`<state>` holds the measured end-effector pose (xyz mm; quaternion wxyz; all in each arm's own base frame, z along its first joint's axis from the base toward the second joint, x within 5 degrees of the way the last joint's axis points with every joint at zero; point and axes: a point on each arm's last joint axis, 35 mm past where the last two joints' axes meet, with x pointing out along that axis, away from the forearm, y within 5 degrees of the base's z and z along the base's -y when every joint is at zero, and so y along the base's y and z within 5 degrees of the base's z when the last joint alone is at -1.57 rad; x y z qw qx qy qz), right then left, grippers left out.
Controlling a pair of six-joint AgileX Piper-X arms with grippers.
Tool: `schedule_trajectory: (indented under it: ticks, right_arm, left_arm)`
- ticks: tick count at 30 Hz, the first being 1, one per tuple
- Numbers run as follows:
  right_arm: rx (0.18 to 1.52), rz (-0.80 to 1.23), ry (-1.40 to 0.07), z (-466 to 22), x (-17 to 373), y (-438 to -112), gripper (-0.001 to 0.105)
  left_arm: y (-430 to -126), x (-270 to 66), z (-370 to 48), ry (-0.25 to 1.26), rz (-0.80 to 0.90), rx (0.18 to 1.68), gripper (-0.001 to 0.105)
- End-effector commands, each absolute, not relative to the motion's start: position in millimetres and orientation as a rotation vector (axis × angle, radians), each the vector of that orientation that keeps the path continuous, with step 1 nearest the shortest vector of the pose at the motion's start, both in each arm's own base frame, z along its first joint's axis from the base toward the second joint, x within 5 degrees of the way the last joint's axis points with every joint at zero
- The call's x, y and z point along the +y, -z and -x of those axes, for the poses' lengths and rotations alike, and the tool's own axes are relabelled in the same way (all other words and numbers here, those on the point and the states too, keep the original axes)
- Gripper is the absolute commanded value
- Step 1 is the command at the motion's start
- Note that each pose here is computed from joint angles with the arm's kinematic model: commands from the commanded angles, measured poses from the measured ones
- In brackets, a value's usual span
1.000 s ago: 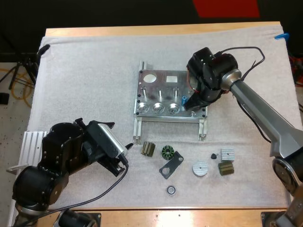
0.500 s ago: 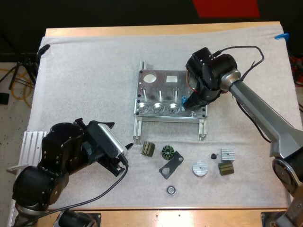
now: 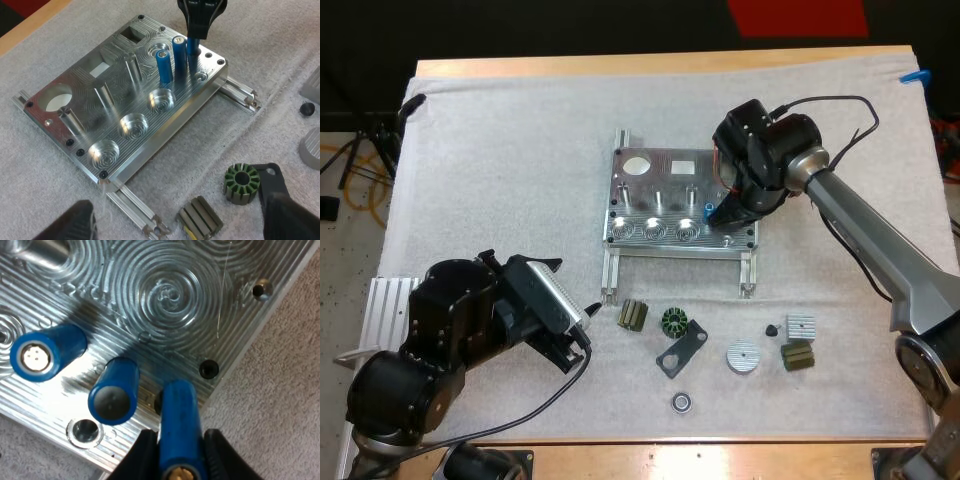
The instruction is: Load cells from left to right
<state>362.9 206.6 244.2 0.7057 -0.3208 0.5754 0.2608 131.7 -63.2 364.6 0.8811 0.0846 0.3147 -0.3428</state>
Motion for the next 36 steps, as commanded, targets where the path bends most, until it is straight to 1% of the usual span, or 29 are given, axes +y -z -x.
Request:
schedule_trajectory:
  ticks: [1, 11, 20, 25, 29, 36]
  right_arm:
    - [1.307, 0.715, -0.575, -362.4, 203.6, -240.2, 0.000]
    - [1.332, 0.679, -0.628, -359.0, 205.3, -239.8, 0.000]
    - [1.336, 0.663, -0.622, -357.5, 204.7, -243.0, 0.000]
    - [1.348, 0.665, -0.622, -357.6, 204.7, -236.0, 0.000]
    - [1.306, 0.652, -0.617, -361.7, 207.0, -236.7, 0.000]
    - [1.298, 0.648, -0.608, -364.3, 206.5, -235.1, 0.000]
  left_arm:
    - [-366.2, -62.8, -130.1, 0.717, -0.162, 0.646, 0.067]
    - [-366.2, -62.8, -130.1, 0.717, -0.162, 0.646, 0.067]
    - [-366.2, -62.8, -130.1, 0.717, -0.162, 0.646, 0.067]
    - [-366.2, -62.8, -130.1, 0.717, -0.162, 0.646, 0.067]
    - [-366.2, -62.8, -130.1, 0.717, -0.162, 0.646, 0.067]
    - [-366.2, -62.8, -130.1, 0.717, -0.162, 0.646, 0.067]
